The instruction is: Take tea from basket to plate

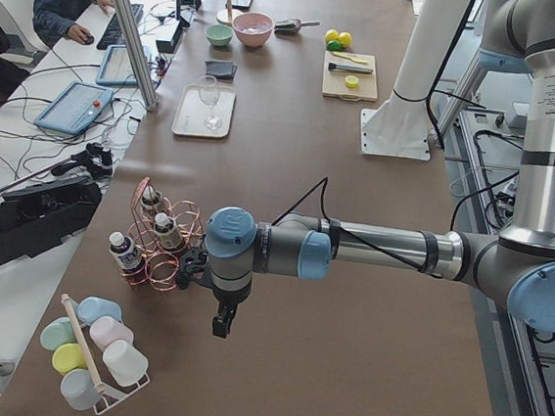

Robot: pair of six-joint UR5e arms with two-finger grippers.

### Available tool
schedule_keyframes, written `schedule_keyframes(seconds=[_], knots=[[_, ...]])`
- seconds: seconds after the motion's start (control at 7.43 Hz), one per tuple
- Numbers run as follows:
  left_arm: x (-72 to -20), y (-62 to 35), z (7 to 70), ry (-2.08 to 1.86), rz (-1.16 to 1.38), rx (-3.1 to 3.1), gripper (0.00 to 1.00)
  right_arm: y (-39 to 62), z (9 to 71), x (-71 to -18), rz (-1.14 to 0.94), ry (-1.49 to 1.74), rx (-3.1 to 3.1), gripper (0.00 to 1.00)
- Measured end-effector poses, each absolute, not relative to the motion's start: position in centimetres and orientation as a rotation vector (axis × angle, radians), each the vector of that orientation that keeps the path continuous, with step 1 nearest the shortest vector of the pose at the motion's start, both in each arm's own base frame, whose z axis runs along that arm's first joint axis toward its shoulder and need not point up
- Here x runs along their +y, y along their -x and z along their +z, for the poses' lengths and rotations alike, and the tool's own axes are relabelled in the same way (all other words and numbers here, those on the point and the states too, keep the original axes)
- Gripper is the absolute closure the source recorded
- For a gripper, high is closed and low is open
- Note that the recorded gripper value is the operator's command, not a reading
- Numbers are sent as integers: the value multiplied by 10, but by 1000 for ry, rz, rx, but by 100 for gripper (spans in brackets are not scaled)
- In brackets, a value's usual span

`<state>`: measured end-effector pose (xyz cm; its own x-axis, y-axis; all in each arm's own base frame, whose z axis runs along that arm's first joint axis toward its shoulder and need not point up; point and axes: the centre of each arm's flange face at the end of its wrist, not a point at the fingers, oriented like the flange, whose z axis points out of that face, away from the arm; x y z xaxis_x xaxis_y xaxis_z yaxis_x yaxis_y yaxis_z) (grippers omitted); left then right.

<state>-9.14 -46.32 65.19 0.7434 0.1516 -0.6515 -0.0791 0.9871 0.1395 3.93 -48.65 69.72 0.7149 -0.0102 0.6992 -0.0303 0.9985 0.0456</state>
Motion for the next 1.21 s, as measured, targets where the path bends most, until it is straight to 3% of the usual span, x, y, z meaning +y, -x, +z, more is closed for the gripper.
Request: schedule_keyframes(seconds=[0.67,1.21], knots=[[-438,106,657,-109,91,727,2,-39,689,-488,6,-72,-787,0],[-438,102,673,-69,82,725,2,-39,645,-497,-28,-160,-799,0]])
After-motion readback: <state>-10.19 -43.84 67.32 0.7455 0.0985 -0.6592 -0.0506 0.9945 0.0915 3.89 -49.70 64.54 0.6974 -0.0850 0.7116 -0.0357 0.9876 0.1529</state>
